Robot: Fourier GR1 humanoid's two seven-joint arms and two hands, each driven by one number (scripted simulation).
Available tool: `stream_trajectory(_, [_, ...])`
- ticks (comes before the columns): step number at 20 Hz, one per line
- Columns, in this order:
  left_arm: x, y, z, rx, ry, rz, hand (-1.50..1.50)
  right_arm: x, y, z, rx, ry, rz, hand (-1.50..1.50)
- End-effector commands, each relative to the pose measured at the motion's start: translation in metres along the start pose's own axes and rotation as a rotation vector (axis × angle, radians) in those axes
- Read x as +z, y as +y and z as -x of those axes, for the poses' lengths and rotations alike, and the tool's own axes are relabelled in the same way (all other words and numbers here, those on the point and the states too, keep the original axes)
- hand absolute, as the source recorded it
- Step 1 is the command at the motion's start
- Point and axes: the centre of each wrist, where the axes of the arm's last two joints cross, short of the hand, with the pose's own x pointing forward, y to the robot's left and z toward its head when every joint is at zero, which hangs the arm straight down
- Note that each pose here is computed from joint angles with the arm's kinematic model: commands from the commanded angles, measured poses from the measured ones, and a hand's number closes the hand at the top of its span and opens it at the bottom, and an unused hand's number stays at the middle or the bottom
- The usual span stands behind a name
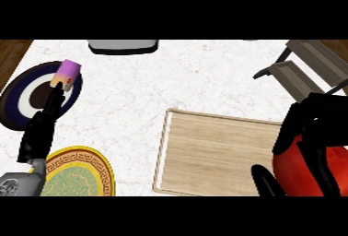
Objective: Pick the tomato from the tray and place it in the tiered basket
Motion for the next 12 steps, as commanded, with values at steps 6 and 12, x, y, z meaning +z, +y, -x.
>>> stream_trajectory(6, [-0.002, 0.005, -0.009, 0.005, -0.011, 0.015, 0.00, -0.008, -0.116, -0.020, 0.204, 0.049, 0.191, 1.50])
stream_trajectory(12, [0.004, -0.004, 0.002, 0.008, -0.019, 0.029, 0.00, -0.033, -0.177, -0.021, 0.123, 0.082, 0.126, 1.50])
